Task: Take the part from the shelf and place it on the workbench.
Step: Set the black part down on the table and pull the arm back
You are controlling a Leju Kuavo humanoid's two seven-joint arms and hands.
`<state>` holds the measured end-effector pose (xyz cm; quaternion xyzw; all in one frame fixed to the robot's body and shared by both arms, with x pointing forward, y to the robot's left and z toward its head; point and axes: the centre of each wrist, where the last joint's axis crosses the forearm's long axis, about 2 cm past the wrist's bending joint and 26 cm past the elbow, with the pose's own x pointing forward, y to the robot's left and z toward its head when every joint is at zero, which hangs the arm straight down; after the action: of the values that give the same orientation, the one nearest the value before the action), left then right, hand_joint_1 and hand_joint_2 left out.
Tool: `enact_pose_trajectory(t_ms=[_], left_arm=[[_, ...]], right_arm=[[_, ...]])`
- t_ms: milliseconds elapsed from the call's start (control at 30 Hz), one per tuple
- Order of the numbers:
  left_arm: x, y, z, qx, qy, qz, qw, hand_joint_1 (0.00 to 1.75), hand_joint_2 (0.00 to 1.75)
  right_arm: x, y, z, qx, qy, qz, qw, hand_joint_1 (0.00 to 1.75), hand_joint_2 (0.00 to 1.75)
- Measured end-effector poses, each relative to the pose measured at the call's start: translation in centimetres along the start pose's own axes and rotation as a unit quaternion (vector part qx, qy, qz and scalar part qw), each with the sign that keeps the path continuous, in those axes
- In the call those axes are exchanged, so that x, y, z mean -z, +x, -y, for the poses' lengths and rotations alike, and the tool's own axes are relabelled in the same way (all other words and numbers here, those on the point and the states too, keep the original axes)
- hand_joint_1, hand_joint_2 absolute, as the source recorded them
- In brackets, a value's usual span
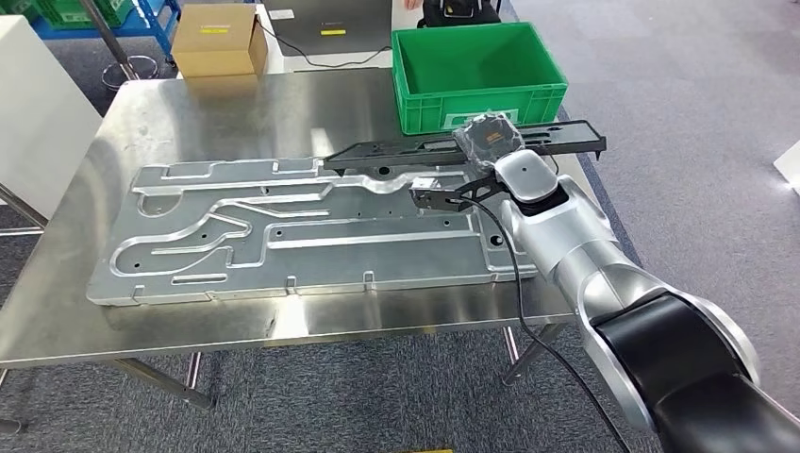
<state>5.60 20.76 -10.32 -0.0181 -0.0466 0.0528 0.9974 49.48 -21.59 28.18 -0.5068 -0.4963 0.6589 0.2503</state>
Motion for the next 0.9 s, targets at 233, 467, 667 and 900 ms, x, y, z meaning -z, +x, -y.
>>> enact_pose_trajectory(t_ms=[233,467,667,900], left_arm=[[0.0,-0.1,0.1,0.005,0.0,0.003,1.0,0.0,1.75],[0.0,-0.1,0.2,0.005,0.005,0.003,1.0,0.0,1.75],[0.0,-0.1,0.3,0.001,0.014,0.011,1.0,0.0,1.75],[0.0,0.0,0.1,-0.004,0.02,0.022,1.0,0.0,1.75]], right_arm=[[-0.1,-1.0,0.3,0.002,-0.019,-0.011,1.0,0.9,0.0],[-0.6,-3.1,-0.2,0.017,-0.02,-0.046,0.999,0.0,0.0],[-1.0,-5.0,-0.1,0.084,-0.033,-0.092,0.992,0.0,0.0],[-1.5,-7.2,-0.3,0.267,-0.045,-0.155,0.95,0.0,0.0]])
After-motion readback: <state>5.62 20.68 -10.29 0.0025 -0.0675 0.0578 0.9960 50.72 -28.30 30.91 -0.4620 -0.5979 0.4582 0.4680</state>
